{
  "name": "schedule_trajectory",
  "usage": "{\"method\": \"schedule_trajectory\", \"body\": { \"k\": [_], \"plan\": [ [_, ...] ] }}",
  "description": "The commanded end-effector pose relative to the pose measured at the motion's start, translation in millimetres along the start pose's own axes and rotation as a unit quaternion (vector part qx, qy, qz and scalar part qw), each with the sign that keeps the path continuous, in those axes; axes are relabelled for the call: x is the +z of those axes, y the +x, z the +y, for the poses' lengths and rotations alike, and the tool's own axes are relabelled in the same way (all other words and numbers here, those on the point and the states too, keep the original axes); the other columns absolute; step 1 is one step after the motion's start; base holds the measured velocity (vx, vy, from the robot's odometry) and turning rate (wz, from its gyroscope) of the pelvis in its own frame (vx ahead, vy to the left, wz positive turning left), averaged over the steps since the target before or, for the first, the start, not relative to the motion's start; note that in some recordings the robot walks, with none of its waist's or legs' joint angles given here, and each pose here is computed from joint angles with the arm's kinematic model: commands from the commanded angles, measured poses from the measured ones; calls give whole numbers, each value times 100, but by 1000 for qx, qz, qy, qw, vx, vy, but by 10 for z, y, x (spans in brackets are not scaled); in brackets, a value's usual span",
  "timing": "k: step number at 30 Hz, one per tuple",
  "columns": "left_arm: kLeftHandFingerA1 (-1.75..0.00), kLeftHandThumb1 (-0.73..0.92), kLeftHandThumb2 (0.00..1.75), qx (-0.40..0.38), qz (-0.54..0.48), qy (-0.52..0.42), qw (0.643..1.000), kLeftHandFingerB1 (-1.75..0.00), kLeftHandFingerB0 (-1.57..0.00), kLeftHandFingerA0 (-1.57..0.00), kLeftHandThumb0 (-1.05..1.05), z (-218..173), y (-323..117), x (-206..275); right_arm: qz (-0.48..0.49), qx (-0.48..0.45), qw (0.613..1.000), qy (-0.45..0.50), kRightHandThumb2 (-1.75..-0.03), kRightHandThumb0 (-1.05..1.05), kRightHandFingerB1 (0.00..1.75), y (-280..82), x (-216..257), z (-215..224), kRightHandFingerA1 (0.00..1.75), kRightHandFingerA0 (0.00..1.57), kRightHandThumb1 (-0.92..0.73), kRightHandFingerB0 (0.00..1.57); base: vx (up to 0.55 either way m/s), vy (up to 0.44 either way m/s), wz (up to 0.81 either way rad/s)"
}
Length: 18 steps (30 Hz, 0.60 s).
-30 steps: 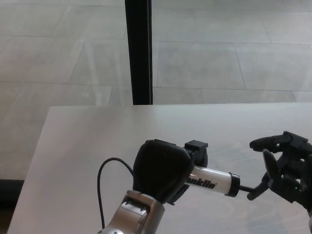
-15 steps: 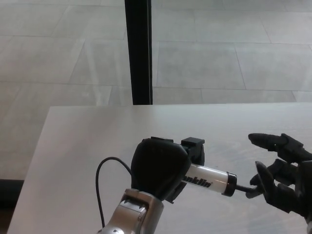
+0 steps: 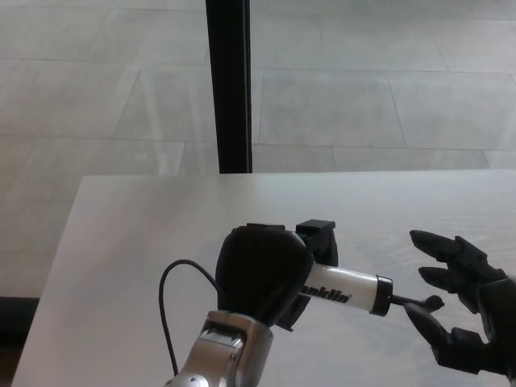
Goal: The robot uses its left hand to lift the air pump kept on the middle of the desk and use the right hand to pull out the handle
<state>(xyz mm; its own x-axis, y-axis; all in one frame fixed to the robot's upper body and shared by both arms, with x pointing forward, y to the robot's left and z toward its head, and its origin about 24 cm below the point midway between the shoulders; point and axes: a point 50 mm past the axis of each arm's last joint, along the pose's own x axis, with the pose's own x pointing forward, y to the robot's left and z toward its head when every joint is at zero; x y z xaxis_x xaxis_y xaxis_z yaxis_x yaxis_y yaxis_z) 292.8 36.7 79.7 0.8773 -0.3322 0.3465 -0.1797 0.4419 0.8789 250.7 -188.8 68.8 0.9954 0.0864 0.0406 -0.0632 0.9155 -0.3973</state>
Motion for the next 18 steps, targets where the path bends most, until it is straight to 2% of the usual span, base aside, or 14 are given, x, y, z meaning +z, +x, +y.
{"method": "schedule_trajectory", "body": {
  "k": [1, 3, 4, 6, 7, 8, 9, 10, 13, 14, 16, 17, 18],
  "plan": [
    [-173, 32, 146, 6, 15, -15, 1000, -141, -90, -96, -2, 17, -7, -47, 15, 8, 1000, -18, -59, -57, 31, -21, -63, -21, 58, 20, -60, 31, 0, 0, 0],
    [-173, 32, 146, 11, 12, -9, 1000, -140, -90, -98, -3, 55, 23, -59, 5, 1, 1000, -23, -57, -51, 32, -29, -74, -18, 66, 32, -57, 39, 0, 0, 0],
    [-175, 32, 145, 15, 12, -11, 1000, -147, -88, -97, -4, 77, 40, -60, 3, -6, 1000, -22, -82, -55, 48, -31, -78, -16, 71, 44, -46, 36, 0, 0, 0],
    [-175, 32, 145, 17, 13, -13, 1000, -147, -88, -97, -4, 86, 48, -63, 2, -8, 1000, -22, -82, -55, 48, -27, -79, -15, 71, 44, -46, 36, 0, 0, 0],
    [-175, 34, 143, 20, 14, -21, 999, -147, -88, -97, -3, 91, 51, -47, -10, -15, 1000, -25, -59, -46, 35, -23, -61, -19, 74, 59, -61, 47, 0, 0, 0],
    [-144, 42, 127, 22, 13, -14, 1000, -128, -108, -126, -4, 86, 52, -42, -15, -22, 999, -26, -59, -46, 36, -22, -52, -23, 73, 65, -63, 50, 0, 0, 0],
    [-142, 41, 127, 23, 11, -14, 1000, -126, -109, -126, -2, 80, 47, -36, -27, -40, 999, -23, -59, -40, 39, -20, -36, -23, 71, 72, -64, 56, 0, 0, 0],
    [-174, 31, 145, 16, 9, -7, 1000, -144, -91, -97, -3, 76, 39, -29, -29, -55, 998, -10, -59, -38, 41, -16, -26, -25, 82, 80, -66, 63, 0, 0, 0],
    [-171, 32, 147, 10, 14, -22, 1000, -143, -90, -95, -5, 52, 18, -28, -47, -90, 995, 25, -62, -28, 50, -2, -8, -39, 106, 92, -75, 74, 0, 0, 0],
    [-174, 32, 147, 9, 18, -29, 999, -144, -89, -94, -5, 46, 15, -32, -52, -103, 993, 24, -65, -24, 57, 4, 1, -56, 121, 97, -78, 80, 0, 0, 0],
    [-175, 35, 150, 9, 19, -30, 999, -145, -84, -96, -3, 54, 25, -37, -60, -115, 991, 24, -68, -23, 63, 9, 0, -70, 136, 93, -77, 82, 0, 0, 0],
    [-175, 35, 150, 10, 20, -31, 999, -145, -84, -96, -3, 57, 31, -38, -62, -119, 991, 22, -68, -23, 63, 9, -3, -74, 136, 93, -77, 82, 0, 0, 0],
    [-175, 35, 144, 15, 17, -28, 999, -151, -87, -97, -3, 61, 36, -37, -65, -122, 990, 25, -71, -23, 65, 6, -3, -75, 143, 92, -77, 84, 0, 0, 0]
  ]
}}
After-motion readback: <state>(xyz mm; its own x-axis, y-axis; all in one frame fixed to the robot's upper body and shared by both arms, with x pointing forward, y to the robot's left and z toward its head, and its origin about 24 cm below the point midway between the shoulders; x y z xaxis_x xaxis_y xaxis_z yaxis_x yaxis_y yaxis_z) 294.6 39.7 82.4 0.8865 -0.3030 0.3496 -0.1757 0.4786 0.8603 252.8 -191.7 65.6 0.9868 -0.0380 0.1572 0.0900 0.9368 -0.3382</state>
